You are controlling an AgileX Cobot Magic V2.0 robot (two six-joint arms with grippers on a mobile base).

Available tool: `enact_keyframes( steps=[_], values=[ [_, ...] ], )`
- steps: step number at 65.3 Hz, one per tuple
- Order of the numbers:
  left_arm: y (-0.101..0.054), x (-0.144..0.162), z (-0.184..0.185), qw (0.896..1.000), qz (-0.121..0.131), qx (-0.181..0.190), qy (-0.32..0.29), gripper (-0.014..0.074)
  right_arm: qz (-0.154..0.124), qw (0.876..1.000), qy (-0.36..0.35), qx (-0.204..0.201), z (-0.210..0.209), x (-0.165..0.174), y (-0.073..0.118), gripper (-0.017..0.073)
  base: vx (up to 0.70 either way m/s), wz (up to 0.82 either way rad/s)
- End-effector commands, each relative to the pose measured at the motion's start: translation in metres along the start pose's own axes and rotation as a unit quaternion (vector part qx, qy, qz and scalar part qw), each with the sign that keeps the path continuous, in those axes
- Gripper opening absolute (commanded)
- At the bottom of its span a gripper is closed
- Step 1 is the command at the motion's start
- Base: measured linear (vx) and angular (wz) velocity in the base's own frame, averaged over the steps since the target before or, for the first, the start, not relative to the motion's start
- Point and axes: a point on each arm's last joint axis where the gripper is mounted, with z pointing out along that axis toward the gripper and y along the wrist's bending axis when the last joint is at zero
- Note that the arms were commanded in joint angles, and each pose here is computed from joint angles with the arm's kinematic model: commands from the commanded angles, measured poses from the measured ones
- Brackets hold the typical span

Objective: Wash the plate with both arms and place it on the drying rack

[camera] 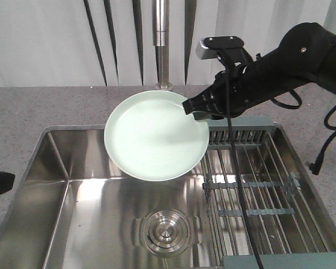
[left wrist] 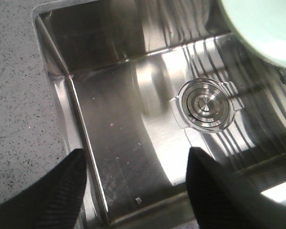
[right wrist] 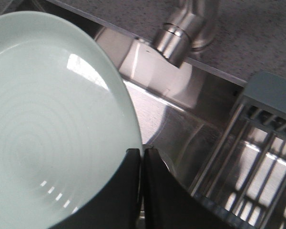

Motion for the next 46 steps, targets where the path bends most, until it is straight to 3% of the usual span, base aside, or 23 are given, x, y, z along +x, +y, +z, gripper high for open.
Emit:
enact_keyframes(
  steps=[1, 10, 16, 24, 34, 41, 46],
  values=[
    [-0.001, -0.01, -0.007, 0.999, -0.006, 0.002, -0.042, 0.0432, 0.008, 0.999, -0.043, 0.02, -0.035, -0.01, -0.008, -0.0004, 0.0, 0.0],
    [-0.001, -0.01, -0.007, 0.999, -0.006, 0.002, -0.042, 0.0432, 0.02, 0.997, -0.046, 0.057, -0.049, 0.007, -0.026, -0.0004, 0.0, 0.0],
    [-0.001, -0.01, -0.007, 0.999, -0.006, 0.002, -0.042, 0.0432, 0.042, 0.995, -0.044, 0.081, -0.058, 0.027, -0.04, -0.0004, 0.0, 0.0],
    [-0.001, -0.01, -0.007, 0.999, -0.006, 0.002, -0.042, 0.0432, 0.091, 0.988, -0.037, 0.119, -0.069, 0.056, -0.072, -0.0004, 0.0, 0.0],
    [-0.001, -0.01, -0.007, 0.999, -0.006, 0.002, -0.042, 0.0432, 0.124, 0.98, -0.007, 0.156, -0.072, 0.089, -0.11, -0.0004, 0.0, 0.0],
    [-0.001, -0.01, -0.007, 0.999, -0.006, 0.002, -0.042, 0.0432, 0.123, 0.979, 0.01, 0.165, -0.069, 0.098, -0.126, -0.0004, 0.0, 0.0],
    [-0.001, -0.01, -0.007, 0.999, -0.006, 0.002, -0.042, 0.0432, 0.093, 0.981, 0.026, 0.169, -0.064, 0.101, -0.131, -0.0004, 0.0, 0.0]
  ],
)
